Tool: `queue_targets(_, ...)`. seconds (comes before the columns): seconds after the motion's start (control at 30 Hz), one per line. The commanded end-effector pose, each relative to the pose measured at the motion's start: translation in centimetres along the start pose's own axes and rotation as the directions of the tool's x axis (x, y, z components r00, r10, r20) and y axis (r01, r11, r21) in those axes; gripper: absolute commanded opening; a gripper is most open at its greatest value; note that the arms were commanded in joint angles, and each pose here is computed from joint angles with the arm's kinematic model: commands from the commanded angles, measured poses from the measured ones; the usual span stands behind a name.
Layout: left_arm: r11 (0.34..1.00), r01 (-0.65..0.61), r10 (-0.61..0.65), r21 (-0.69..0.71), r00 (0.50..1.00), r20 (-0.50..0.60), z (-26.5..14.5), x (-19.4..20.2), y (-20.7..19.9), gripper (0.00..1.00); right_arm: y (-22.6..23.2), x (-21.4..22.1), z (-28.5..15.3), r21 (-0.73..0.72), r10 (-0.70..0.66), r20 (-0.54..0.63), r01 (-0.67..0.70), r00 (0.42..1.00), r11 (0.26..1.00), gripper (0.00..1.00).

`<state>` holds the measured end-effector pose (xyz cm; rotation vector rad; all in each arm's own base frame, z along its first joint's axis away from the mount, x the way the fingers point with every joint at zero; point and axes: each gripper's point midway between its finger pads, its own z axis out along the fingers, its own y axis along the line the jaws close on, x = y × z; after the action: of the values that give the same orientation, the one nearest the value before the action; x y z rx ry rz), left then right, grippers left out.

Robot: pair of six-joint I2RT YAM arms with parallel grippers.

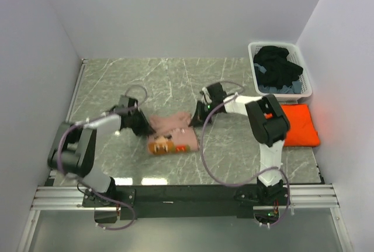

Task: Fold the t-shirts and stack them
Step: Fold the tshirt

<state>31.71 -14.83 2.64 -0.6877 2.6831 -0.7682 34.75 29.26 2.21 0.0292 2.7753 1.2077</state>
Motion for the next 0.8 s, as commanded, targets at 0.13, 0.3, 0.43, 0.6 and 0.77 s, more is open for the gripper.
queue_targets(0.13,0.989,0.105,-0.116,-0.105,0.988,-0.103,-4.5,14.0,6.2,0.01,-1.6,14.7,-4.7,0.084,-0.055,-0.208,0.074,0.977,0.994,0.00)
queue_targets(0.3,0.999,0.038,-0.041,0.030,0.994,0.106,-10.0,11.0,2.5,0.01,-0.5,15.7,-7.8,0.094,-0.108,-0.157,0.124,0.982,0.988,0.00)
queue_targets(0.43,0.996,-0.015,0.004,0.087,0.992,0.123,-11.8,10.6,0.6,0.01,0.9,15.4,-9.3,0.082,-0.143,-0.126,0.154,0.982,0.985,0.00)
queue_targets(0.6,0.996,-0.046,0.038,0.079,0.994,0.106,-12.1,10.2,-0.5,0.01,2.7,14.7,-10.9,0.077,-0.168,-0.095,0.175,0.981,0.982,0.00)
queue_targets(0.77,0.989,-0.089,0.071,0.119,0.987,0.143,-12.8,8.8,-2.6,0.01,3.1,14.3,-11.4,0.081,-0.164,-0.098,0.172,0.982,0.982,0.00)
